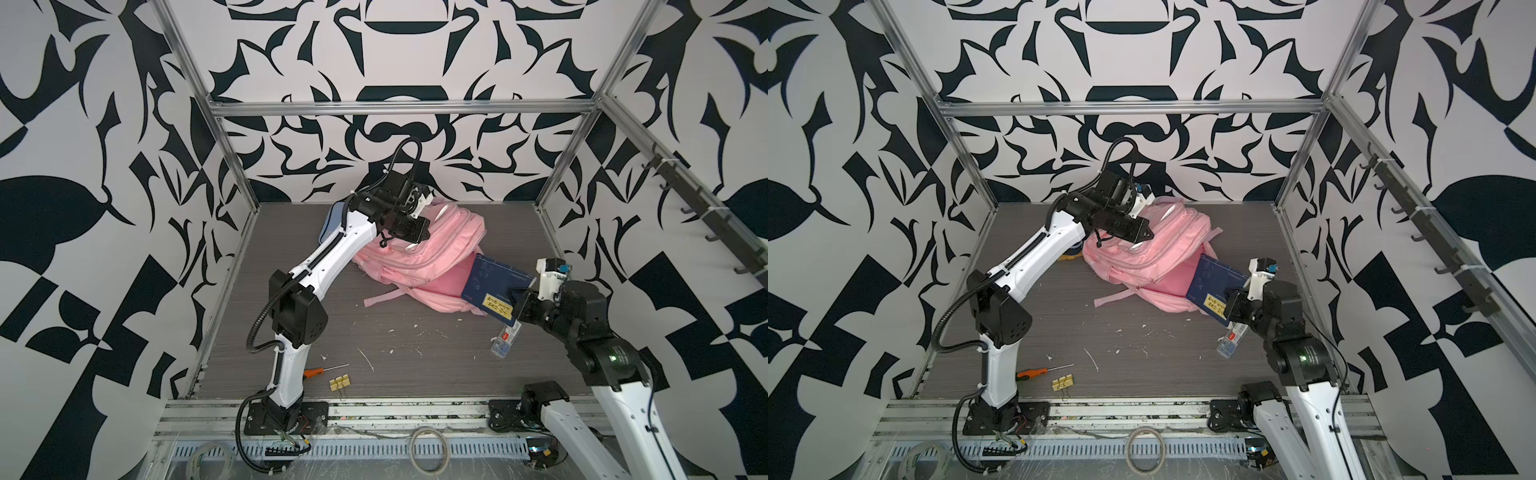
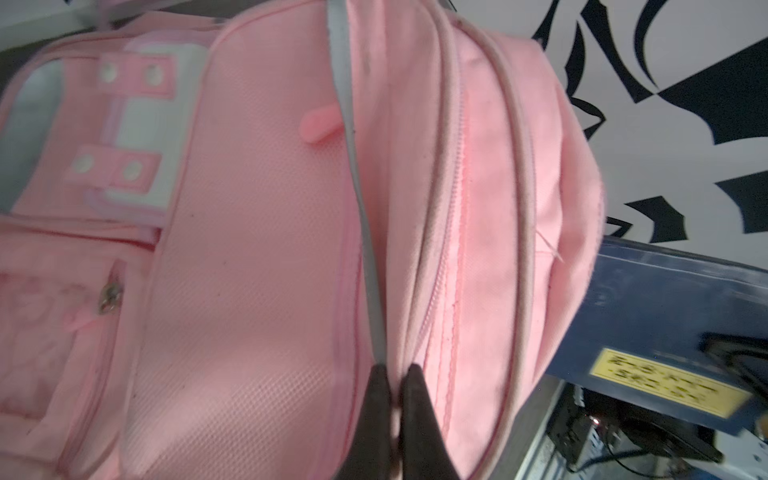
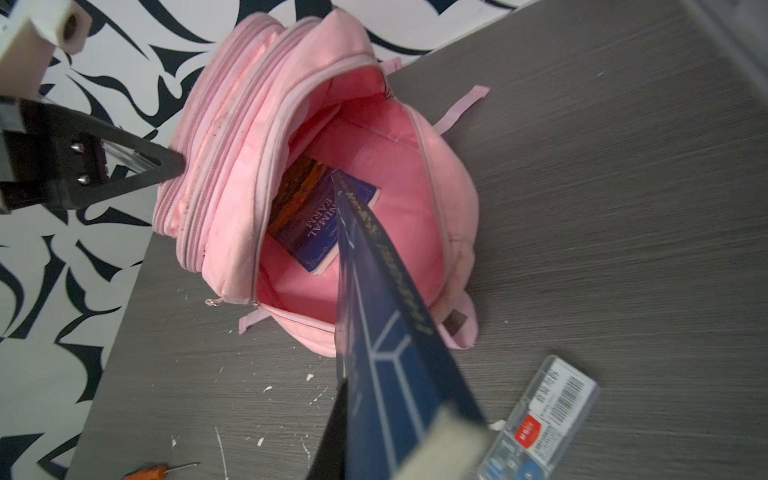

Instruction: Pack the student bag

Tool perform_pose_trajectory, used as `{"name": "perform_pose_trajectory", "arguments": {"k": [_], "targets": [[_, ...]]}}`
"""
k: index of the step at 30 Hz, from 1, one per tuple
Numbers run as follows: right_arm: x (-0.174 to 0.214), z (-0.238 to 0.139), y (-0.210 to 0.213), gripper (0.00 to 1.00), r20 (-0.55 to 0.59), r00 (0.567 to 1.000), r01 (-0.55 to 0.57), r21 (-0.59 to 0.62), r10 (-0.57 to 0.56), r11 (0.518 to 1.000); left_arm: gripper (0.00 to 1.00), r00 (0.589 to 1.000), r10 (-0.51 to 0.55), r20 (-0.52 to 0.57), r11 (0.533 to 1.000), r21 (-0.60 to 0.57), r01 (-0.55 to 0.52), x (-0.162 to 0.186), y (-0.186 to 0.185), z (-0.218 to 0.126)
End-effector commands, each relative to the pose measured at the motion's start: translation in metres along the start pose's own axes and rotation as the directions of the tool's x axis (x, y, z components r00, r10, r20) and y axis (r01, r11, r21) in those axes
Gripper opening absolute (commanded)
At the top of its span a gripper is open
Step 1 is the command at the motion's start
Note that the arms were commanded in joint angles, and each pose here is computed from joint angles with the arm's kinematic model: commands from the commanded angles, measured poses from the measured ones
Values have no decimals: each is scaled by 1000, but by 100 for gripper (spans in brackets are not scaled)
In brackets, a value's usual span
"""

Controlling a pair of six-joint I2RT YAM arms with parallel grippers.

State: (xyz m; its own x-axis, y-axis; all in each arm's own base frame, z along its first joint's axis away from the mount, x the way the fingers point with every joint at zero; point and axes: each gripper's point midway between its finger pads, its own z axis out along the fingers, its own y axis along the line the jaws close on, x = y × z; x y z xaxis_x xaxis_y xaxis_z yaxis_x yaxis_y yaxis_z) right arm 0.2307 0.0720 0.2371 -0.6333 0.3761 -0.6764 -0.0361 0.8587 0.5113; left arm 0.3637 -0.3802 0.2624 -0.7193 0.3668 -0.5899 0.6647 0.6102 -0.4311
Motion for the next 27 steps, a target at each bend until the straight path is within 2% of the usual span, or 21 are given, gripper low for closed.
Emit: {"name": "perform_pose_trajectory", "arguments": {"k": [1, 4, 8, 14, 19, 27], "targets": [[-28, 10, 34, 0, 74, 997, -11, -179, 24, 984, 0, 984, 67, 165, 962, 250, -107, -28, -73, -50], [-29, 36, 39, 0, 29, 997, -61, -239, 70, 969, 0, 977, 63, 205, 937, 326, -128, -27, -89, -61], [-20, 73, 38, 0, -45, 986, -168, -300, 162, 939, 0, 983, 46, 178, 931, 348, -107, -19, -90, -60], [-15, 102, 30, 0, -54, 984, -177, -314, 169, 933, 0, 981, 37, 188, 925, 365, -105, -14, -92, -62], [-9, 131, 27, 0, -84, 972, -233, -363, 217, 902, 0, 984, 17, 176, 908, 409, -89, -14, -98, -61], [-12, 151, 20, 0, -68, 967, -253, -363, 245, 897, 0, 984, -23, 175, 895, 443, -58, -10, -100, -60]]}}
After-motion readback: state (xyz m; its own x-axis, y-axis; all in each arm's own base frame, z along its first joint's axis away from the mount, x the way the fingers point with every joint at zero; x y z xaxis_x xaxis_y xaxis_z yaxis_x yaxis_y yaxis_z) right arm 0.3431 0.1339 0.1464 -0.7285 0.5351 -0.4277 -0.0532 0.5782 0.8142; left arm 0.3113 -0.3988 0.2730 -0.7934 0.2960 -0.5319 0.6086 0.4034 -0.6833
